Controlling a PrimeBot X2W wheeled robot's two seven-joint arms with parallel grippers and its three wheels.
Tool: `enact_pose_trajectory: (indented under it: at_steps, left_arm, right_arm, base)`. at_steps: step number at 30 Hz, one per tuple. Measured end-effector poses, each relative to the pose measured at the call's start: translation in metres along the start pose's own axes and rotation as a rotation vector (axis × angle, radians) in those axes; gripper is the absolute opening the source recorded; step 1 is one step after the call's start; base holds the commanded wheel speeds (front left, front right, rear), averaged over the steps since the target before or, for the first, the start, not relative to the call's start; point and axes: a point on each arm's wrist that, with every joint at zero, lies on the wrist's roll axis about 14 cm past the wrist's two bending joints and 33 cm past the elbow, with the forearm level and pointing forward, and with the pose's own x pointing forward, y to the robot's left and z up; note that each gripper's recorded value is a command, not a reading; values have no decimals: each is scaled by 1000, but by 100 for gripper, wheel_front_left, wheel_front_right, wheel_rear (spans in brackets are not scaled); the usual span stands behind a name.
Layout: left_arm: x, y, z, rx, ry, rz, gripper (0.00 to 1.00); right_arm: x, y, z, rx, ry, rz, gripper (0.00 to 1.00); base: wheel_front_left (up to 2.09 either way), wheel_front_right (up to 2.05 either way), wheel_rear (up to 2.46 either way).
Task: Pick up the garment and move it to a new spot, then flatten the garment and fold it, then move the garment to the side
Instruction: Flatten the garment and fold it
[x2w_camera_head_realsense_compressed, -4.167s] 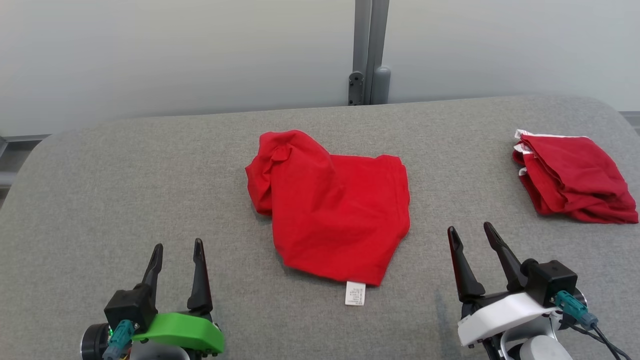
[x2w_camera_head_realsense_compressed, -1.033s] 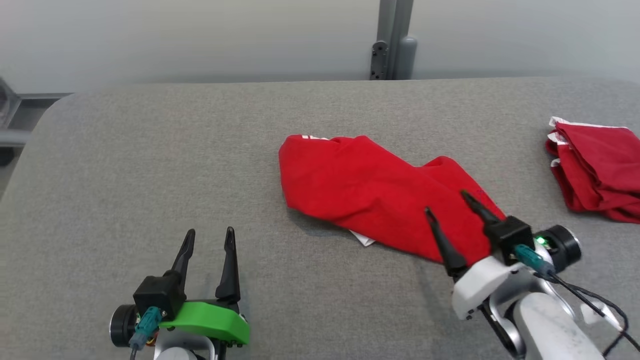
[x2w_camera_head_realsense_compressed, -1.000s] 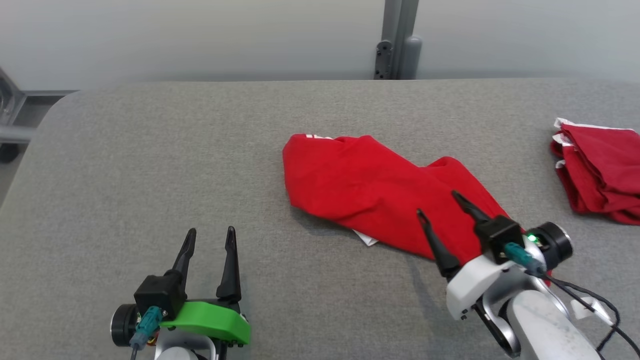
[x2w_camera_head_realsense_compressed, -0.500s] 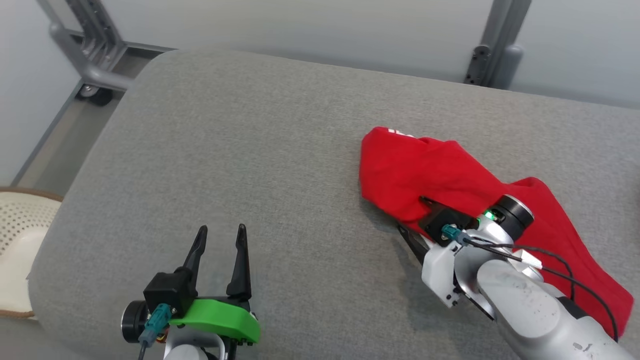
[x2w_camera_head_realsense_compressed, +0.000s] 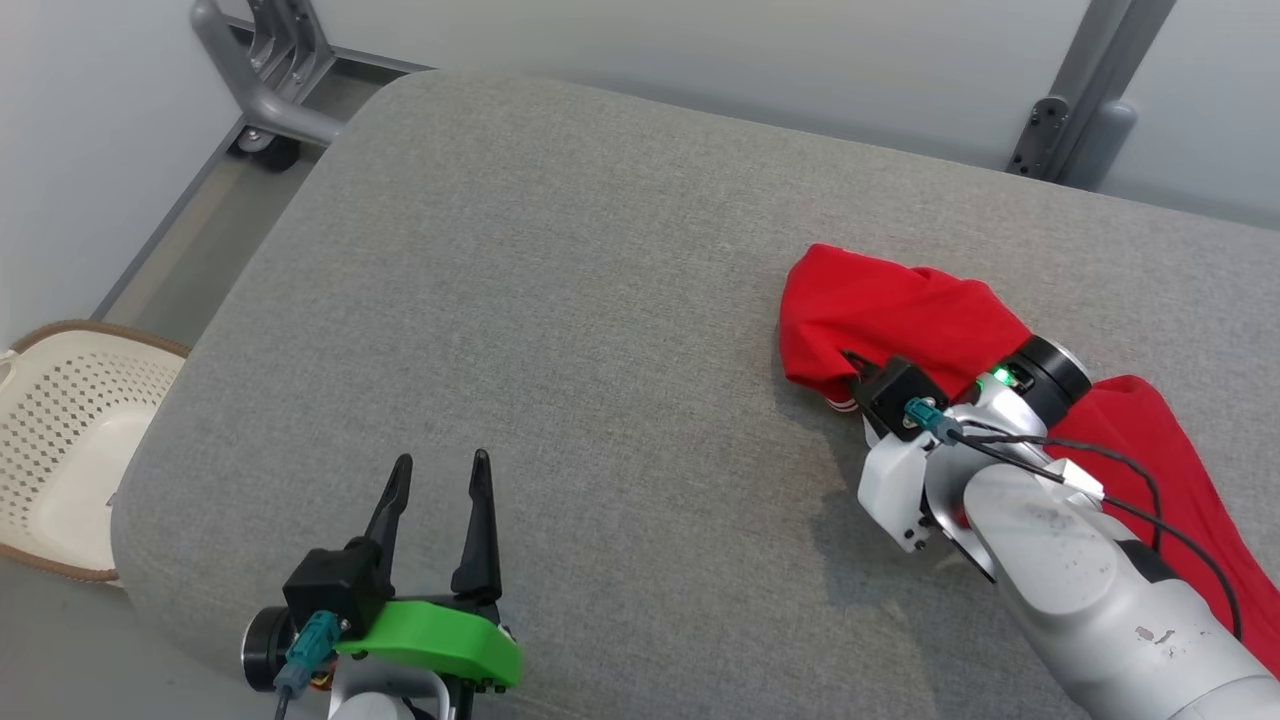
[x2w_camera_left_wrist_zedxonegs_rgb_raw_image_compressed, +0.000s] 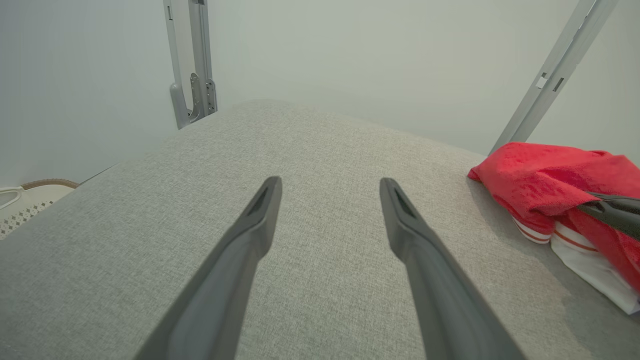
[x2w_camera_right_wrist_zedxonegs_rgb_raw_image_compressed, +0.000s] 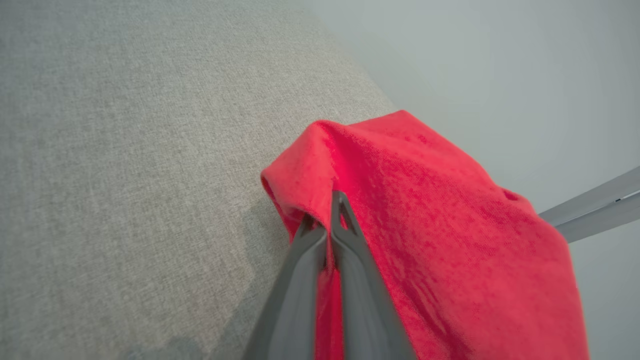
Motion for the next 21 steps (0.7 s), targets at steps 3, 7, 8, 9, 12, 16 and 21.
enact_pose_trajectory:
  at_steps: [3,7,8,9,12,16,21]
  left_arm:
    - [3,-6,-1,0,2,-21,100]
    - [7,-16,-3,2,5,-52,100]
    - [8,-18,-3,1,7,-59,100]
    - [9,-20,-4,2,8,-66,100]
    - [11,-26,-5,8,12,-87,100]
    - [13,-30,-8,13,19,-99,100]
    - [17,-34,-11,18,32,-116,100]
  right_arm:
    - [-2,-8,17,1,-66,-29,0]
    - [-8,-14,49,-6,-177,-55,0]
    - [-10,-15,56,-11,-202,-59,0]
    - [-12,-16,67,-19,-237,-62,0]
    - [-21,-26,91,-35,-317,-91,0]
    - [-32,-57,83,-9,-277,-167,0]
    - [-35,-94,35,32,-116,-237,0]
  base:
    - [0,0,0]
    - [0,0,0]
    - [0,0,0]
    - [0,0,0]
    - [0,0,0]
    - [0,0,0]
    - [0,0,0]
